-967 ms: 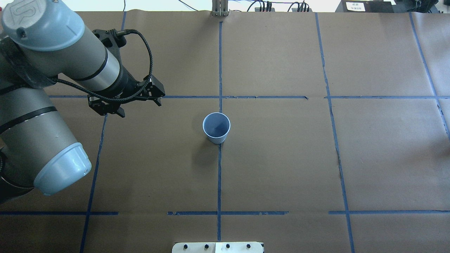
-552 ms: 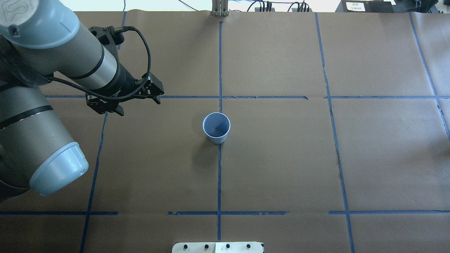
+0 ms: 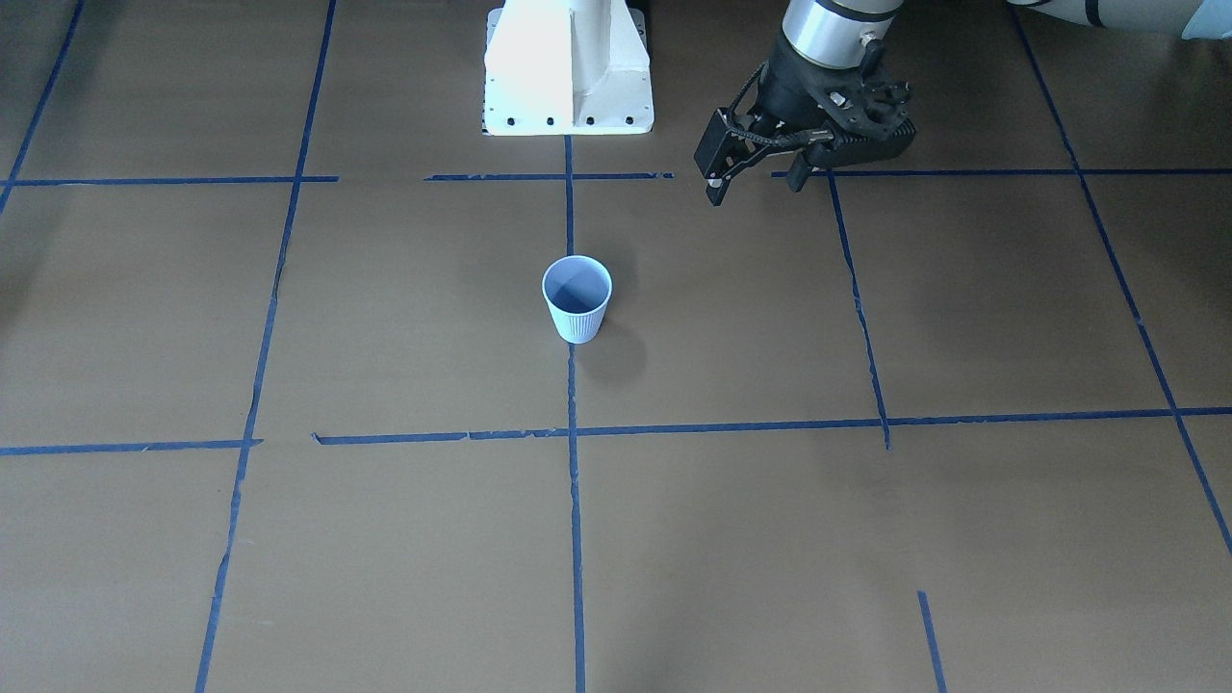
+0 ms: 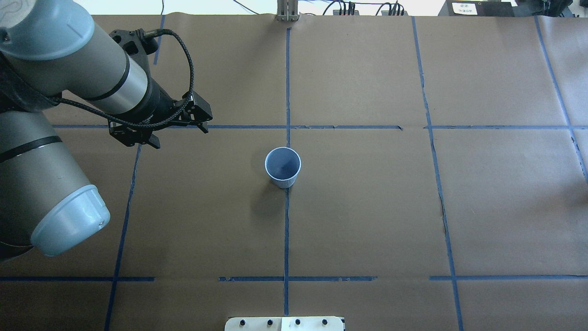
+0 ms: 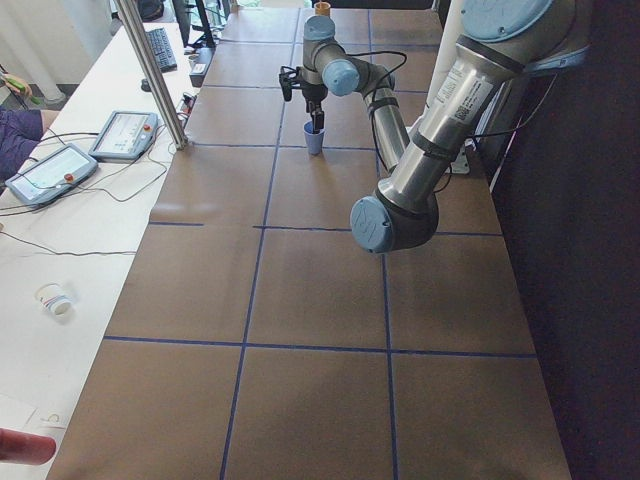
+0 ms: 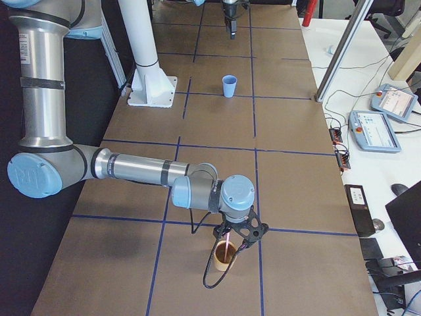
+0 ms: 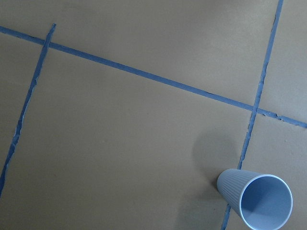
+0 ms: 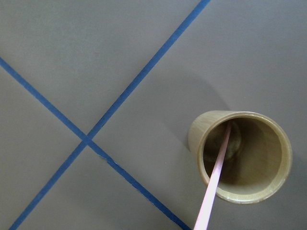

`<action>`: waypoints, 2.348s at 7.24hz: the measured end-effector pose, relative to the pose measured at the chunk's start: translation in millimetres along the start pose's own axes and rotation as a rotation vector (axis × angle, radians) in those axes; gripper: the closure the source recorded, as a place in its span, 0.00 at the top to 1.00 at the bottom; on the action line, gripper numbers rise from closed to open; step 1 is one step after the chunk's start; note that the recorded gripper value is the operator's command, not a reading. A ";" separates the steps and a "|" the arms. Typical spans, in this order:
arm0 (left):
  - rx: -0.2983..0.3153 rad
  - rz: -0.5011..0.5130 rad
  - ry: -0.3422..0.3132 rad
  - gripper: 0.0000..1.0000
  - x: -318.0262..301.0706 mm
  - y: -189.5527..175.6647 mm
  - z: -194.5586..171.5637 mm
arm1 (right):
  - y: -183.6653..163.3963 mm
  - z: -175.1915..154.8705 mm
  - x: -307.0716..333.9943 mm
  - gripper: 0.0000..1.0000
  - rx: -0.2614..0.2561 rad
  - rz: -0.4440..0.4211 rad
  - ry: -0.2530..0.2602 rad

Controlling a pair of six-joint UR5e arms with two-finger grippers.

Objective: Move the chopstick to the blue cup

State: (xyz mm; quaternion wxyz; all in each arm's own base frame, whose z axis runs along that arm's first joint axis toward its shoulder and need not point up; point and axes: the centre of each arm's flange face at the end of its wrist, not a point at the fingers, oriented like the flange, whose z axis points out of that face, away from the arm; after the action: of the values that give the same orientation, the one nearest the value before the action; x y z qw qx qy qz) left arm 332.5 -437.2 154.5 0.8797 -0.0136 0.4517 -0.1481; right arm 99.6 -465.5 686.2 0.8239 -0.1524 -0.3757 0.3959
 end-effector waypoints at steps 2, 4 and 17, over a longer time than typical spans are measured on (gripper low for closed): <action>0.018 0.029 0.008 1.00 -15.1 -3.2 -12.1 | -2.4 2.2 2.2 0.99 -0.004 0.094 0.003; 0.035 0.045 0.012 1.00 -25.4 -7.8 -21.8 | -5.0 2.3 -1.5 0.99 -0.004 0.175 0.002; 0.039 0.046 0.010 1.00 -44.7 -2.7 -28.0 | 6.8 15.2 22.5 0.94 -0.024 0.222 -0.059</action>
State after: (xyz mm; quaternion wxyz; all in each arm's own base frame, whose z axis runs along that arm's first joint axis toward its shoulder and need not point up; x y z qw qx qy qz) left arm 285.1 -424.5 173.7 0.8806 0.0147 0.4535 -0.1365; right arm 93.8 -444.6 703.9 0.7617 -0.1913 -0.3850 0.4847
